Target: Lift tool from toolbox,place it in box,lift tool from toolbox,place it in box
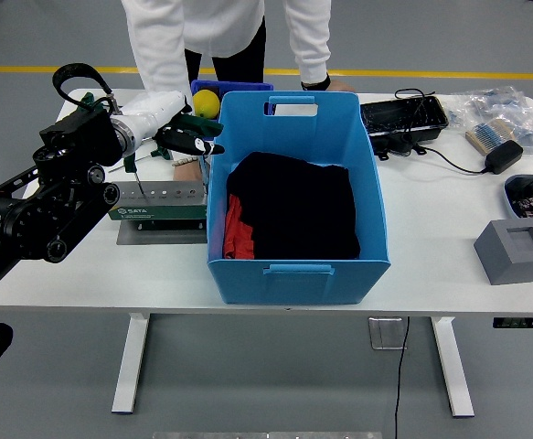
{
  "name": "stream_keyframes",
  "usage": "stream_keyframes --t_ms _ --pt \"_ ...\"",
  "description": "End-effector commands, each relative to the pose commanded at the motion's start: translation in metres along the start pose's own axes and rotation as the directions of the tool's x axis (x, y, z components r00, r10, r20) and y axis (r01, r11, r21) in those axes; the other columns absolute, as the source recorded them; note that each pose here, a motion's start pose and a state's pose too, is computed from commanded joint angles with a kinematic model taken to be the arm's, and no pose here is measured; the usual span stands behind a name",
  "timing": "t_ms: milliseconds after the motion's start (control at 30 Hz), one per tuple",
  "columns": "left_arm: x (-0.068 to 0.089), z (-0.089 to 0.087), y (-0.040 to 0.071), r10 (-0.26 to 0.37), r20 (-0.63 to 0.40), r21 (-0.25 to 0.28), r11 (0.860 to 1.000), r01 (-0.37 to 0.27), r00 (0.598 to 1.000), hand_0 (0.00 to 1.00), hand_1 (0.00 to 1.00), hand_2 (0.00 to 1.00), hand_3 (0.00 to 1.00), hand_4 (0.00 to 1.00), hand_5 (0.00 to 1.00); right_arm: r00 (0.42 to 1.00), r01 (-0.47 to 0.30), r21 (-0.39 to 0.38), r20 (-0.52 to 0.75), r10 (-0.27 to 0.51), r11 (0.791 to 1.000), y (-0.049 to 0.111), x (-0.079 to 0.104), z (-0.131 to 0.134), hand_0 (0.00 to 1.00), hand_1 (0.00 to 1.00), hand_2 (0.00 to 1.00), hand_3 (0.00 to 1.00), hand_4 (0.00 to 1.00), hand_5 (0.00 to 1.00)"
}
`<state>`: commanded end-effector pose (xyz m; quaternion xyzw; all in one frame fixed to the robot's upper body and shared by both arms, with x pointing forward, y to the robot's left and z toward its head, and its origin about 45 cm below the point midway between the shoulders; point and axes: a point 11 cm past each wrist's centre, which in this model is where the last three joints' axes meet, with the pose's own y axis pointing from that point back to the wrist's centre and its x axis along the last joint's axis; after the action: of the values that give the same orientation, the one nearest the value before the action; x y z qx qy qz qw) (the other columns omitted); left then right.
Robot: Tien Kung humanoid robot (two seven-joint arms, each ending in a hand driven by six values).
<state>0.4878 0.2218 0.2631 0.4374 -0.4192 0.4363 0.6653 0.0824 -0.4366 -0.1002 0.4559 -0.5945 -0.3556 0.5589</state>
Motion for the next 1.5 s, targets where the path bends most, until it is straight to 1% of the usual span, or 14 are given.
stream_keyframes --t_ms 67,100,267,300,567,667,700,900,933,1033,1300,1333,1433,1500 --pt "0.004 0.002 0.000 0.019 -0.002 -0.011 1.000 -0.019 1.000 0.159 0.002 0.010 0.035 0.998 0.663 1.000 0.000 0.000 0.001 0.000 1.000 0.000 0.000 0.000 0.698 0.676 0.739 0.581 0.829 0.683" --pt "0.008 0.003 0.001 0.033 -0.002 -0.019 0.999 -0.033 0.999 0.156 0.002 0.002 0.025 0.998 0.613 1.000 -0.001 0.001 0.002 0.001 1.000 0.000 0.000 0.000 0.697 0.676 0.739 0.581 0.828 0.682" --pt "0.021 0.008 0.003 0.066 0.002 -0.045 0.997 -0.065 0.998 0.156 0.002 0.002 0.025 0.998 0.613 1.000 -0.001 0.000 0.005 0.001 1.000 0.000 -0.001 0.001 0.697 0.676 0.739 0.581 0.828 0.682" --pt "0.023 0.008 0.003 0.068 0.004 -0.047 0.997 -0.068 0.998 0.153 0.002 0.002 0.012 0.998 0.588 1.000 -0.001 0.000 0.006 0.001 1.000 0.000 -0.001 0.001 0.698 0.677 0.736 0.581 0.828 0.682" --pt "0.040 0.013 0.008 0.077 0.006 -0.067 0.995 -0.077 0.997 0.153 0.002 0.002 0.010 0.998 0.604 1.000 -0.002 -0.001 0.007 0.002 1.000 0.000 -0.001 0.001 0.696 0.677 0.737 0.581 0.828 0.683" --pt "0.049 0.015 0.010 0.083 0.004 -0.077 0.994 -0.083 0.997 0.153 0.002 0.002 0.010 0.998 0.604 1.000 -0.002 -0.002 0.007 0.002 1.000 0.000 -0.001 0.002 0.696 0.677 0.737 0.581 0.828 0.683" --pt "0.052 0.016 0.010 0.086 0.006 -0.079 0.993 -0.085 0.996 0.153 0.002 0.002 0.009 0.853 0.602 1.000 -0.002 -0.003 0.006 0.002 1.000 0.000 -0.001 0.002 0.696 0.677 0.736 0.579 0.828 0.683" --pt "0.076 0.021 0.014 0.119 0.023 -0.098 0.988 -0.117 0.993 0.153 0.002 0.002 0.009 0.853 0.602 1.000 -0.002 -0.003 0.005 0.002 1.000 0.000 -0.001 0.002 0.696 0.677 0.736 0.579 0.828 0.683" --pt "0.079 0.022 0.015 0.122 0.026 -0.101 0.988 -0.119 0.992 0.155 0.002 0.002 0.015 0.779 0.567 1.000 -0.003 -0.004 0.005 0.003 1.000 0.000 -0.001 0.002 0.696 0.677 0.737 0.580 0.828 0.683" --pt "0.089 0.028 0.018 0.132 0.038 -0.116 0.985 -0.127 0.991 0.155 0.002 0.002 0.015 0.779 0.567 1.000 -0.003 -0.005 0.004 0.003 1.000 0.000 -0.001 0.003 0.696 0.677 0.737 0.580 0.828 0.683" --pt "0.106 0.039 0.022 0.143 0.091 -0.144 0.981 -0.130 0.986 0.154 0.002 0.002 0.018 0.769 0.568 1.000 -0.003 -0.008 -0.002 0.003 1.000 0.000 0.000 0.003 0.697 0.678 0.737 0.580 0.828 0.682" --pt "0.109 0.042 0.023 0.152 0.099 -0.150 0.979 -0.136 0.983 0.159 0.002 0.002 0.022 0.743 0.541 1.000 -0.004 -0.008 -0.002 0.003 1.000 0.000 0.000 0.003 0.696 0.678 0.737 0.579 0.827 0.682" --pt "0.116 0.048 0.025 0.188 0.114 -0.171 0.971 -0.167 0.976 0.159 0.002 0.002 0.022 0.743 0.541 1.000 -0.004 -0.008 -0.004 0.004 1.000 0.000 0.000 0.003 0.696 0.678 0.737 0.579 0.827 0.682" --pt "0.125 0.057 0.028 0.252 0.110 -0.205 0.952 -0.226 0.961 0.159 0.002 0.002 0.022 0.743 0.541 1.000 -0.004 -0.008 -0.006 0.004 1.000 0.000 0.000 0.003 0.696 0.678 0.737 0.579 0.827 0.682"
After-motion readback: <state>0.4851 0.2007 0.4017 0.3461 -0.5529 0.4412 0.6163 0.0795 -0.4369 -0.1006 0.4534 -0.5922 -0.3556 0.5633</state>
